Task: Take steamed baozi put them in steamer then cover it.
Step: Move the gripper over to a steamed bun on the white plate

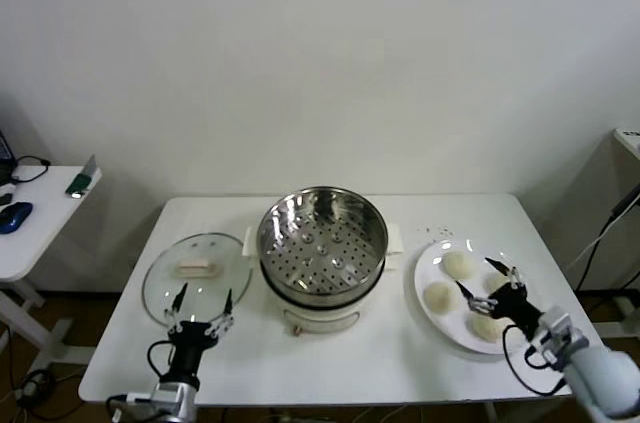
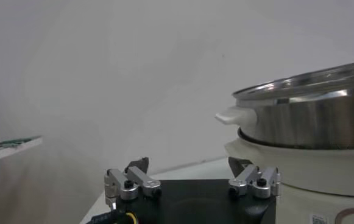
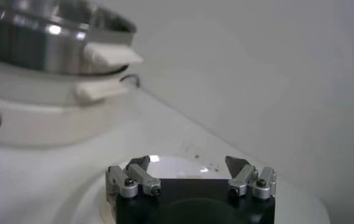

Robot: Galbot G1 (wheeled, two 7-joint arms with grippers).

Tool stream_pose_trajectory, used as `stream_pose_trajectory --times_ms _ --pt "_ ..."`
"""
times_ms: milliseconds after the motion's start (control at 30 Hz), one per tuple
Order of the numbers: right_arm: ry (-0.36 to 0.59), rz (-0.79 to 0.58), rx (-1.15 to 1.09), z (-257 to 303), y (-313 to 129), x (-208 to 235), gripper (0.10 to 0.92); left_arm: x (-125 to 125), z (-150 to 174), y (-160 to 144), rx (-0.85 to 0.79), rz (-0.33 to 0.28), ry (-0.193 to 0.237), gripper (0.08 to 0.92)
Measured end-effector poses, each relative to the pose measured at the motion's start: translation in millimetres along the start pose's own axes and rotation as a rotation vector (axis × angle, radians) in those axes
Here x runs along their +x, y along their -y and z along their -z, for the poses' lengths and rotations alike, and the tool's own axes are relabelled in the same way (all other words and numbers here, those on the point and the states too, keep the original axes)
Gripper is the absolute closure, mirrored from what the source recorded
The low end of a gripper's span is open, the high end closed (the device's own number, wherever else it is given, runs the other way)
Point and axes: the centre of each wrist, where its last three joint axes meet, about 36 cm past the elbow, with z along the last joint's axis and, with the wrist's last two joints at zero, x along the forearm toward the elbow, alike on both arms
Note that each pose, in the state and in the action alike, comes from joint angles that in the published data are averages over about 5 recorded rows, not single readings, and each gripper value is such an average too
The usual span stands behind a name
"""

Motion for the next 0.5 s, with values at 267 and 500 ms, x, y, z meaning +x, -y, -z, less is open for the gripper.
stream_pose_trajectory --times_ms 267,500 --pt "-0.161 0.19 0.252 26 85 -15 0.2 -4 -2 -3 0.001 -0.005 -0.002 0.177" --pt "-0.251 0.346 0.374 64 131 -59 0.2 -9 -2 -7 -0.002 0.001 -0.006 0.177"
